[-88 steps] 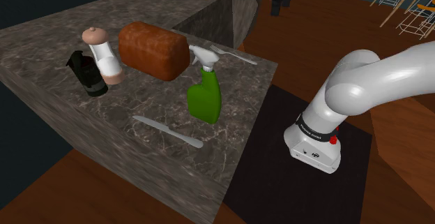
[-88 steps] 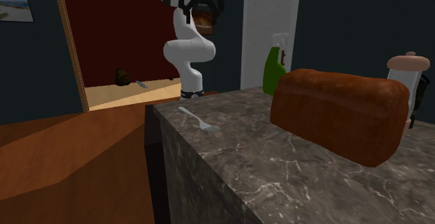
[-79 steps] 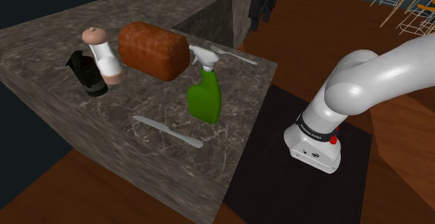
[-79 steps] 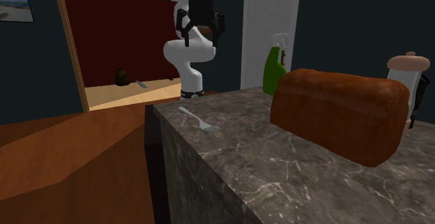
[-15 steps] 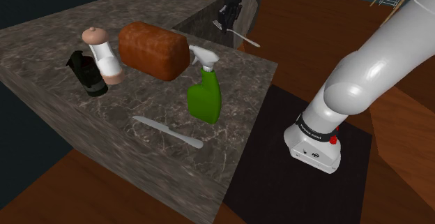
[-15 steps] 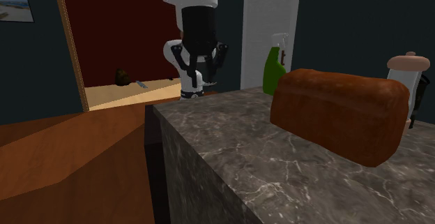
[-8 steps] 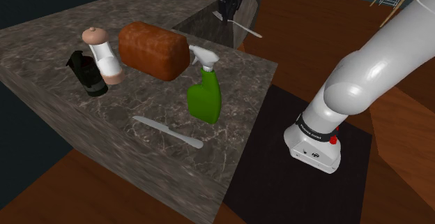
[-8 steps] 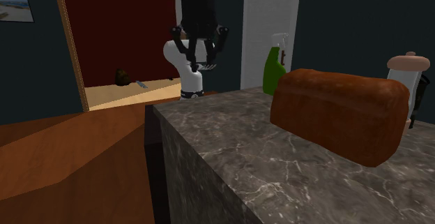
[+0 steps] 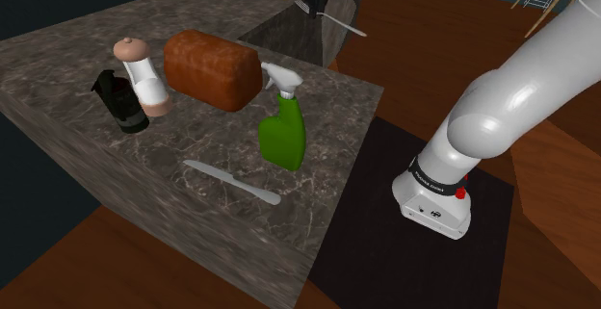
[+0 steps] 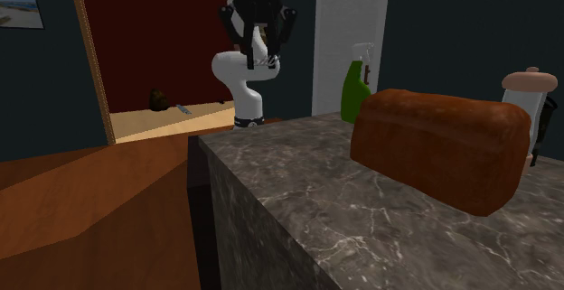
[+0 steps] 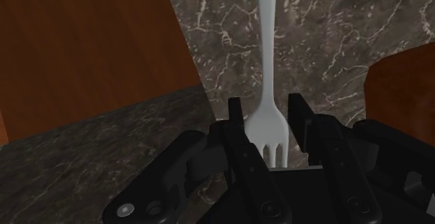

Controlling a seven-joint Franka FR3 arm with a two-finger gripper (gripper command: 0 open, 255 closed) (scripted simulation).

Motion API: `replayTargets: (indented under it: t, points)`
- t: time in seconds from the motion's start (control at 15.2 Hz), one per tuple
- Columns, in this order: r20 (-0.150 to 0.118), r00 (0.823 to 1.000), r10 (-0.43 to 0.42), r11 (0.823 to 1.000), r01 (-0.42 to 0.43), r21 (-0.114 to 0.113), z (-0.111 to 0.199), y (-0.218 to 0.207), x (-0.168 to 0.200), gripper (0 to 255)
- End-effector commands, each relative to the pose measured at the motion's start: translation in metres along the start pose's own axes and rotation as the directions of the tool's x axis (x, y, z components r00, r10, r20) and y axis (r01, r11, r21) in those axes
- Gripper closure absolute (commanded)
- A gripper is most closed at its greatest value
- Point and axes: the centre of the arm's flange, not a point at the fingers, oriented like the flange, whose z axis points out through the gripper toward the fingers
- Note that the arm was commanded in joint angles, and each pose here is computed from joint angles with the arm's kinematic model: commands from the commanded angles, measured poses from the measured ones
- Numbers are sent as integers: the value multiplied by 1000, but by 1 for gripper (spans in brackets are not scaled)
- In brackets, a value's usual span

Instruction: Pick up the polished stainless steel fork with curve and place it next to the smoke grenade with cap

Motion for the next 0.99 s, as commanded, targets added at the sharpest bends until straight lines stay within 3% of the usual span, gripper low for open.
replayTargets:
  t: [0.0, 0.2, 0.92]
  points:
    - [0, 1000, 0, 1000, 0, 0, -9, -1, 0, 255]
    - [0, 1000, 0, 1000, 0, 0, -24, -1, 1, 255]
    - [0, 1000, 0, 1000, 0, 0, -22, -146, 4, 255]
